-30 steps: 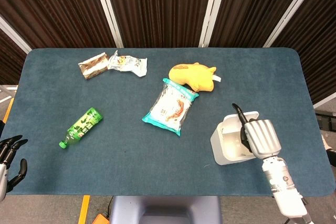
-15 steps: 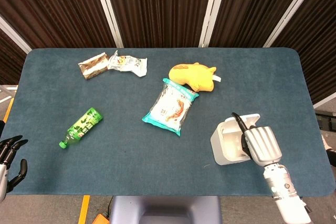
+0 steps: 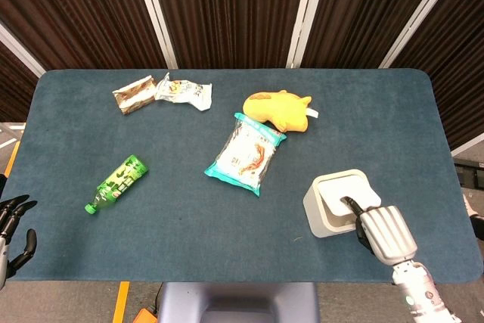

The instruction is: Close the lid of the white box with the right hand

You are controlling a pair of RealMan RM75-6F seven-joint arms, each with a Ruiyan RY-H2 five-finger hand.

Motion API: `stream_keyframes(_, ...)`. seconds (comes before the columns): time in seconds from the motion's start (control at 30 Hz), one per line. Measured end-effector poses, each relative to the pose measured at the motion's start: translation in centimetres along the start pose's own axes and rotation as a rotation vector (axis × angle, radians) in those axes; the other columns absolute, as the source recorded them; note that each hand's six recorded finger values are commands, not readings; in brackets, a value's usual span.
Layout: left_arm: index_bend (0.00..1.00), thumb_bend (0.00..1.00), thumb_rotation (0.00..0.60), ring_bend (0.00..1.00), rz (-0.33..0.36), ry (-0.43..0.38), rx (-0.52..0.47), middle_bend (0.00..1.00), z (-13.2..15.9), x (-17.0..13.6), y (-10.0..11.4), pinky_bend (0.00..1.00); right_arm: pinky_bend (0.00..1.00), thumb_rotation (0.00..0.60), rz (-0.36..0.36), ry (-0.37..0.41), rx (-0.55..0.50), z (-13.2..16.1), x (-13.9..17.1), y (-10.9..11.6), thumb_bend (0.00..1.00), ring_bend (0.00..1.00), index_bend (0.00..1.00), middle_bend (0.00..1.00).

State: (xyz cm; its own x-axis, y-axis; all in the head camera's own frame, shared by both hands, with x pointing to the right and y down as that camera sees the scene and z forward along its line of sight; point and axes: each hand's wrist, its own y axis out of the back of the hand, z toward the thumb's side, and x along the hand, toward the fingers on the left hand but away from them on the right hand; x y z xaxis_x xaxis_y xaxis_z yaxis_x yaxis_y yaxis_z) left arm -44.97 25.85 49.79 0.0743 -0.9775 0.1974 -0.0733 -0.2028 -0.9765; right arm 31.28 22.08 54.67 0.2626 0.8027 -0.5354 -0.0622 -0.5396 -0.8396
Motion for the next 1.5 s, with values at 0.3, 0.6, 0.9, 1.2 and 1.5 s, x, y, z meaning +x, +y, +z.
stream_keyframes(0.3, 0.26, 0.55, 0.600, 0.23, 0.003, 0.000, -0.004, 0.22, 0.0, 0.0, 0.1, 0.37, 0.93, 0.600, 0.053, 0.008, 0.009, -1.0, 1.8, -2.0, 0.89, 0.75, 0.41, 0.86)
stream_keyframes(0.6, 0.26, 0.55, 0.600, 0.23, 0.006, -0.001, -0.006, 0.22, 0.0, 0.0, 0.1, 0.37, 0.93, 0.600, 0.090, -0.019, 0.005, -1.8, 1.9, -2.9, 0.89, 0.75, 0.41, 0.86)
stream_keyframes(0.9, 0.26, 0.55, 0.600, 0.22, 0.004, -0.003, -0.005, 0.22, 0.0, 0.0, 0.1, 0.37, 0.94, 0.600, 0.104, -0.030, -0.005, -2.2, 2.1, -3.2, 0.89, 0.75, 0.39, 0.86)
stream_keyframes(1.2, 0.26, 0.55, 0.600, 0.23, 0.005, -0.002, -0.004, 0.22, 0.0, 0.0, 0.1, 0.37, 0.85, 0.600, -0.080, 0.010, -0.129, -2.6, 3.1, 1.2, 0.86, 0.52, 0.29, 0.70)
stream_keyframes(1.5, 0.26, 0.55, 0.600, 0.23, 0.001, -0.024, 0.009, 0.22, 0.5, 0.0, -0.1, 0.37, 0.21, 0.600, -0.256, -0.032, -0.210, -6.3, 6.1, 4.6, 0.45, 0.09, 0.18, 0.19)
